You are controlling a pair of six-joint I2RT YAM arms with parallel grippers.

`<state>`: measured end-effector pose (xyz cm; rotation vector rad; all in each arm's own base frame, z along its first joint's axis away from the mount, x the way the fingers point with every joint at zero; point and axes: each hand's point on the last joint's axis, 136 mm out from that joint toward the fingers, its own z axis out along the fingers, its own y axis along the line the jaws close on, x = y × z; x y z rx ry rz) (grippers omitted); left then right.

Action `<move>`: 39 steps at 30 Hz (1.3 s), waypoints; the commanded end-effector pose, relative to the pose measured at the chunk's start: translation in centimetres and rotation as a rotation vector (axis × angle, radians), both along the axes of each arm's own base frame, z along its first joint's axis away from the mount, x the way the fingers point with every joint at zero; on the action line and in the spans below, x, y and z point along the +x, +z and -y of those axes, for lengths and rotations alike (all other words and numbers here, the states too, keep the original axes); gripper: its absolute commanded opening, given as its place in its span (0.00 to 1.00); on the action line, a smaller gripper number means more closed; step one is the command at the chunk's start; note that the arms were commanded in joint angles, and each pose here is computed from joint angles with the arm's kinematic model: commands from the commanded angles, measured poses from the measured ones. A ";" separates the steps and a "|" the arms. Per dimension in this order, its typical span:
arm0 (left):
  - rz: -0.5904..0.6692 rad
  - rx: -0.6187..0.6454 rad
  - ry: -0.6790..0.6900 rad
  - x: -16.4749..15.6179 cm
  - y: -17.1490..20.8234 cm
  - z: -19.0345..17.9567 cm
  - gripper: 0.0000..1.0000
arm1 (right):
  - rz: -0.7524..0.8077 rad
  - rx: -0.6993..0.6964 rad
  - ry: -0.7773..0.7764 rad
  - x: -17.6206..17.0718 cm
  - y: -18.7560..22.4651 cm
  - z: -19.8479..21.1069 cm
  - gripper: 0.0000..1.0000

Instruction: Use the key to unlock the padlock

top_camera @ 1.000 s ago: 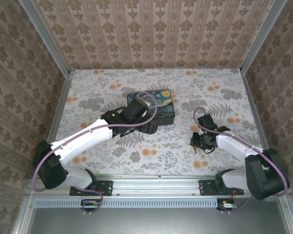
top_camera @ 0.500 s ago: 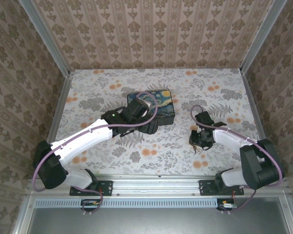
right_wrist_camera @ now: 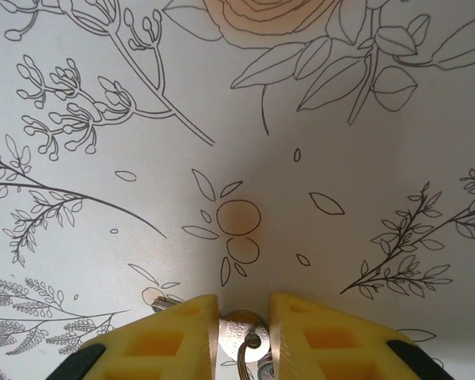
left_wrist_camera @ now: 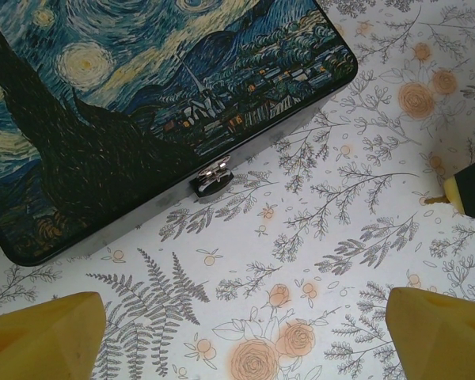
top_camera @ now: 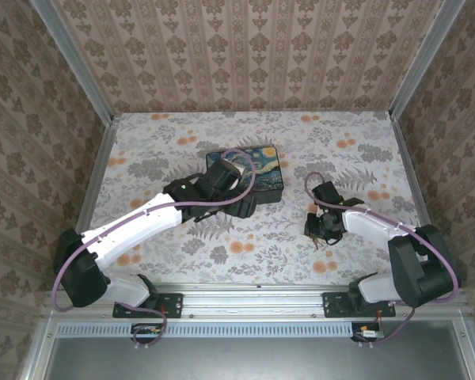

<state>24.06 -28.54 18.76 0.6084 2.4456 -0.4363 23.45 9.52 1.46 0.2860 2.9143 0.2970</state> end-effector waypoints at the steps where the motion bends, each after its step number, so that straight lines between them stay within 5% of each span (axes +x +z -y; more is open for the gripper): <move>1: 0.040 -0.003 -0.004 0.0 1.8 -0.9 0.93 | -0.057 -0.034 0.002 -1.2 0.0 0.3 0.27; 6: 0.050 -0.009 0.002 -0.2 2.1 -1.4 0.94 | -0.070 -0.074 -0.009 -1.8 -0.2 0.8 0.36; 29: 0.018 -0.033 0.011 -0.5 0.6 -1.6 0.93 | -0.015 -0.059 0.061 -1.3 0.4 -0.6 0.03; 39: -0.142 -0.156 -0.144 -3.5 -1.7 4.2 0.92 | 0.151 0.048 0.093 0.1 3.0 -2.0 0.00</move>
